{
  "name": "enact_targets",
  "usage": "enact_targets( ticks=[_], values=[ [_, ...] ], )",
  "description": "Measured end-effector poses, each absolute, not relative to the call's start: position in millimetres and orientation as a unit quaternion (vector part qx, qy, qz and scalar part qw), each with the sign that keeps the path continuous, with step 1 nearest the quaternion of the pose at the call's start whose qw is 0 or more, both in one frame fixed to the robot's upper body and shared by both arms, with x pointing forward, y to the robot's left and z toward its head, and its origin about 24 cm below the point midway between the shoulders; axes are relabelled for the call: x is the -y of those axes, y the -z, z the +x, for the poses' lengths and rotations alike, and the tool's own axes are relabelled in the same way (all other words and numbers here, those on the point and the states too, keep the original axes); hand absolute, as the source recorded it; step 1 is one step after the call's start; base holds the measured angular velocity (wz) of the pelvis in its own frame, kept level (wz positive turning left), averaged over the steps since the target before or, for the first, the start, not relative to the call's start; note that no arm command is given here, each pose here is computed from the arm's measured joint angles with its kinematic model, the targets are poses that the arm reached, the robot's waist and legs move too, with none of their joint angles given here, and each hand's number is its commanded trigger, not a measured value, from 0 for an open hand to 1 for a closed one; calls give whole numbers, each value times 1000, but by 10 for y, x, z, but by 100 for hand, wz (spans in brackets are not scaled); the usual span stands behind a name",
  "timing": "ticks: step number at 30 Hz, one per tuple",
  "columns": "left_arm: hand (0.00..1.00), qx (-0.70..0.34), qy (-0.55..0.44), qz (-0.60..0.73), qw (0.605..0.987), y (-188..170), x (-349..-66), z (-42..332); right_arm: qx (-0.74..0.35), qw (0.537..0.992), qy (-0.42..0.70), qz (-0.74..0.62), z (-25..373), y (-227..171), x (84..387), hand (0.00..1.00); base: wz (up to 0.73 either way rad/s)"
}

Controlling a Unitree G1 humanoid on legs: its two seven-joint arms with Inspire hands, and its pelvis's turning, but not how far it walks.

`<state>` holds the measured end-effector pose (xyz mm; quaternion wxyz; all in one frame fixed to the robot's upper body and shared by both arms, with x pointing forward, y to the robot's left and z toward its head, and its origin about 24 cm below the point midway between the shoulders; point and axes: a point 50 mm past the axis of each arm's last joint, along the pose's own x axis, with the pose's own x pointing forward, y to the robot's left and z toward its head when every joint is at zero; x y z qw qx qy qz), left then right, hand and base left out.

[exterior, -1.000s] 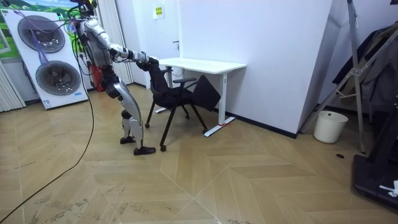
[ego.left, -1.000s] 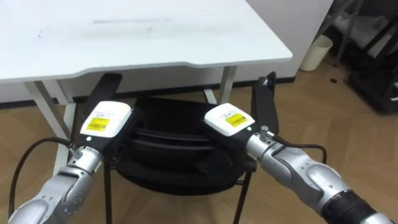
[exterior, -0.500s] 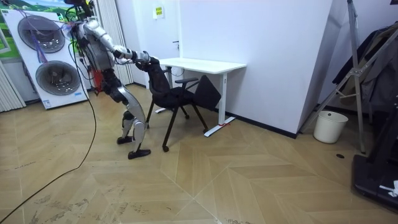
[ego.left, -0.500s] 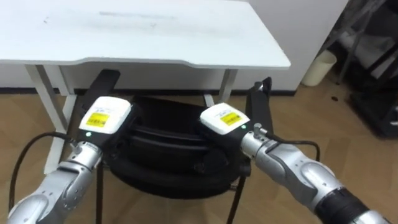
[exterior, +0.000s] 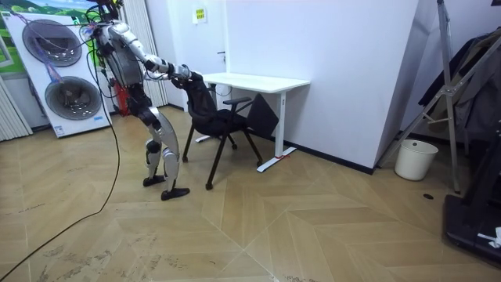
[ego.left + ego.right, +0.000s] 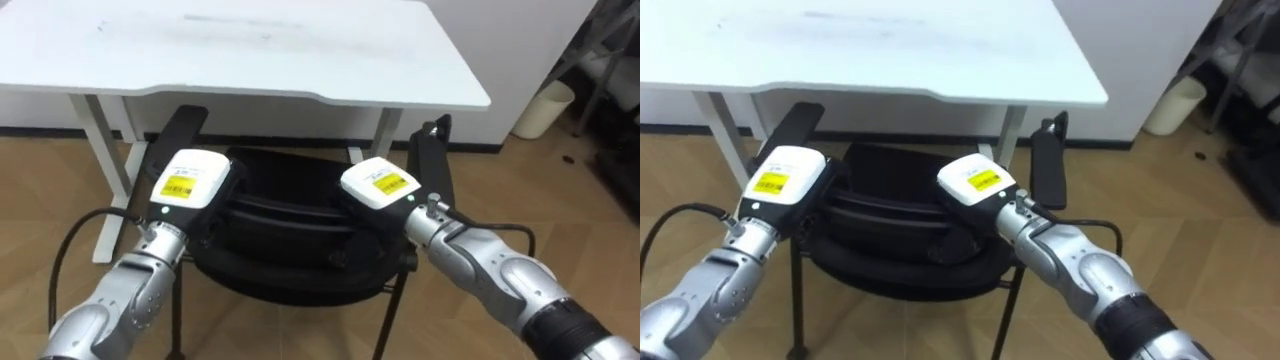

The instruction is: Push chair

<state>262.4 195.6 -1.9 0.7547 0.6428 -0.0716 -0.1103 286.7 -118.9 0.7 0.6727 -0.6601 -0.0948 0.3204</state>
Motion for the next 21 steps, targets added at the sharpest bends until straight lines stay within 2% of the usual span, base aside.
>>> enact_targets(
  ticks=[21],
  values=[
    [100,75,106,648,751,-59,-1870,2668,101,668,-306,-670,2907,-69,1226,100,0]
  ],
)
